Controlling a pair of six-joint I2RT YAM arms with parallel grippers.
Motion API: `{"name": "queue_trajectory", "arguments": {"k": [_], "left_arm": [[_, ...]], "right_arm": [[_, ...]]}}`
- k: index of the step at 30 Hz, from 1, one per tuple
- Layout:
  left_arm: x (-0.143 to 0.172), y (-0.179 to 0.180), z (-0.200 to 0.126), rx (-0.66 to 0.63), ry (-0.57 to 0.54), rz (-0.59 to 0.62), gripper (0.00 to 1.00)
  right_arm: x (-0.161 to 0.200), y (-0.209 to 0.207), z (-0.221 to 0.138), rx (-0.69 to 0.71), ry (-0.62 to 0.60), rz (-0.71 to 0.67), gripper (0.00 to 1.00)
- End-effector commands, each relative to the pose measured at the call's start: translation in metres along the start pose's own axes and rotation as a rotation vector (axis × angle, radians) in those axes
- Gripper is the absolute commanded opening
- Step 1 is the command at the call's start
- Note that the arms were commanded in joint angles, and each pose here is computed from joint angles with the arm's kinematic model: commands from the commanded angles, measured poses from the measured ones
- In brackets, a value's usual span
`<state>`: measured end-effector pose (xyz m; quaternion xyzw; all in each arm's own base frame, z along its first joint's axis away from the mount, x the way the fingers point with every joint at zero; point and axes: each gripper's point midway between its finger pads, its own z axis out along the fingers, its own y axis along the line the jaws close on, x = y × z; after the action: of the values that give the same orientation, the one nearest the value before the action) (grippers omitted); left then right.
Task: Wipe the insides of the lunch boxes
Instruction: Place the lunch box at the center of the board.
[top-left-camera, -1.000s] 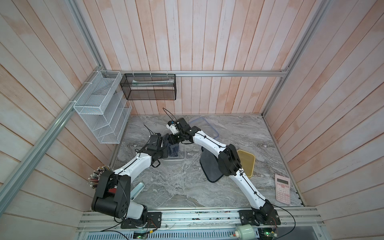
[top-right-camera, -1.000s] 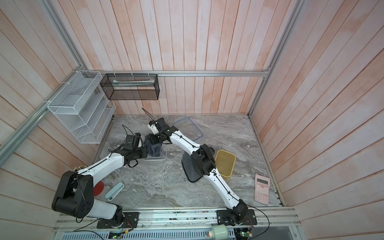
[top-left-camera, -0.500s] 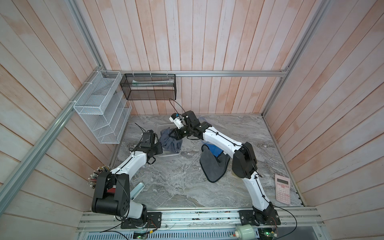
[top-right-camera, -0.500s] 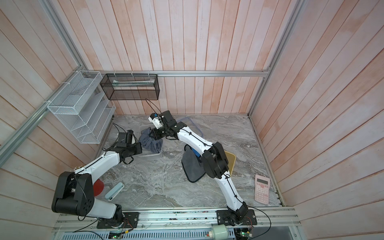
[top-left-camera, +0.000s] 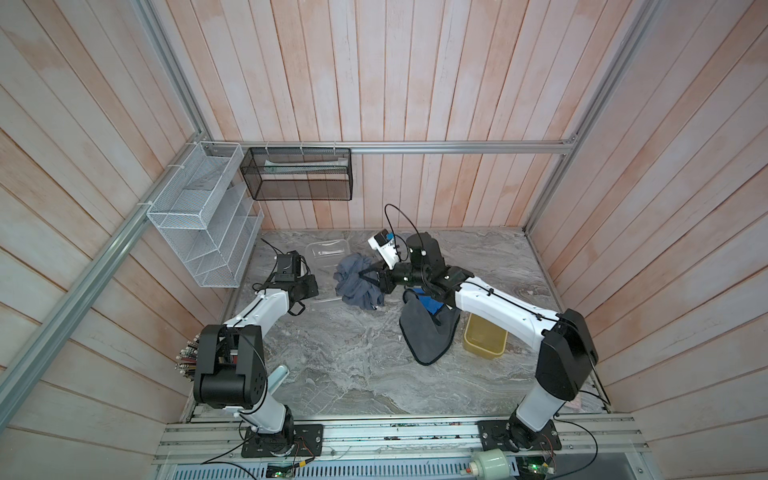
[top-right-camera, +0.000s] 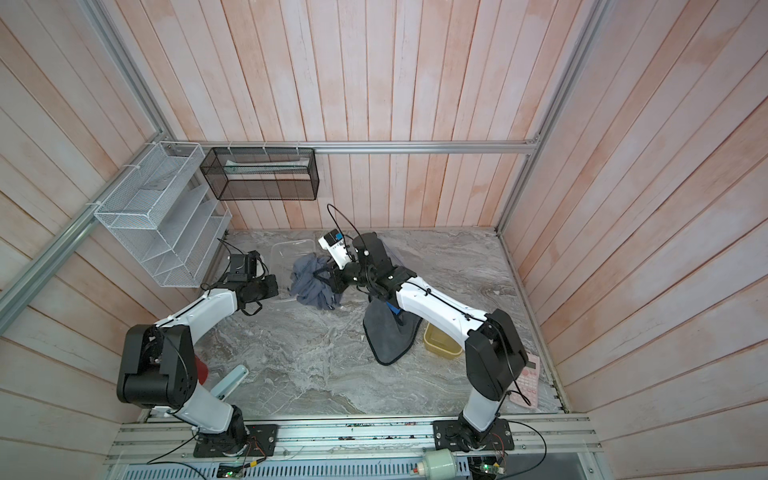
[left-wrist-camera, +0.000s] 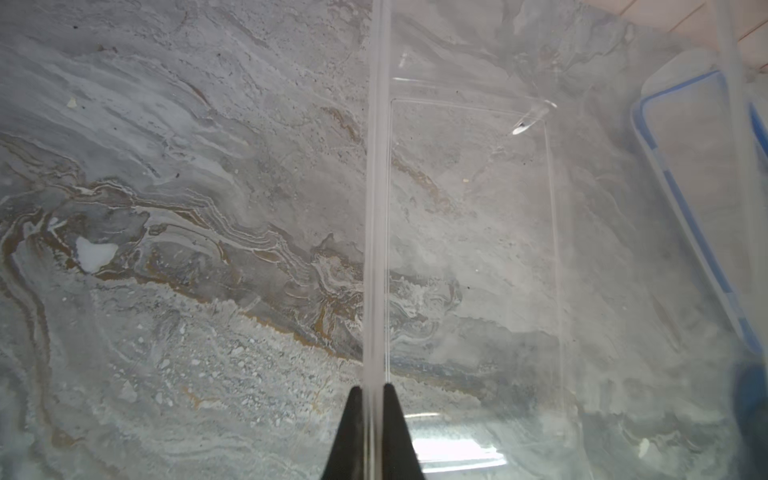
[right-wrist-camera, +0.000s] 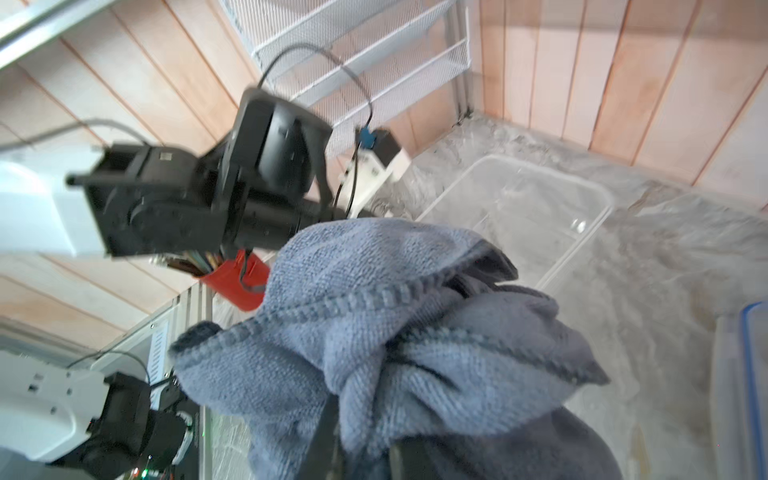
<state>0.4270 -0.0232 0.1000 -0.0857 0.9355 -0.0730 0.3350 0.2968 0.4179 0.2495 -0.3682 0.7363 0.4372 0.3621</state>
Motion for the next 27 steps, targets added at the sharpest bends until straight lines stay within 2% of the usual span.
{"name": "queue_trajectory", "arguments": {"k": [1, 7, 13, 16, 18, 21, 24, 27], "left_arm": [[-0.022, -0.006, 0.003, 0.040, -0.038, 0.022, 0.01], [-0.029, -0.012, 0.010, 0.063, -0.020, 0.033, 0.01], [-0.022, -0.014, 0.016, 0.061, 0.003, 0.041, 0.01], [-0.018, -0.013, 0.023, 0.048, 0.020, 0.045, 0.01], [-0.016, -0.012, 0.027, 0.042, 0.027, 0.037, 0.01], [-0.018, -0.012, 0.028, 0.044, 0.023, 0.031, 0.01], [-0.020, -0.013, 0.028, 0.045, 0.019, 0.033, 0.02], [-0.016, -0.010, 0.028, 0.035, 0.028, 0.033, 0.08]], "right_arm": [[0.038, 0.022, 0.013, -0.070, 0.032, -0.020, 0.00], [0.129, 0.009, 0.051, -0.006, 0.250, 0.027, 0.00], [0.154, -0.018, 0.074, 0.102, 0.288, 0.020, 0.00], [0.166, -0.021, 0.085, 0.113, 0.331, -0.001, 0.00], [0.171, -0.024, 0.091, 0.129, 0.350, -0.010, 0.05], [0.171, -0.024, 0.095, 0.129, 0.362, 0.001, 0.06], [0.168, -0.021, 0.098, 0.111, 0.359, -0.001, 0.18], [0.166, -0.018, 0.098, 0.091, 0.369, -0.011, 0.37]]}}
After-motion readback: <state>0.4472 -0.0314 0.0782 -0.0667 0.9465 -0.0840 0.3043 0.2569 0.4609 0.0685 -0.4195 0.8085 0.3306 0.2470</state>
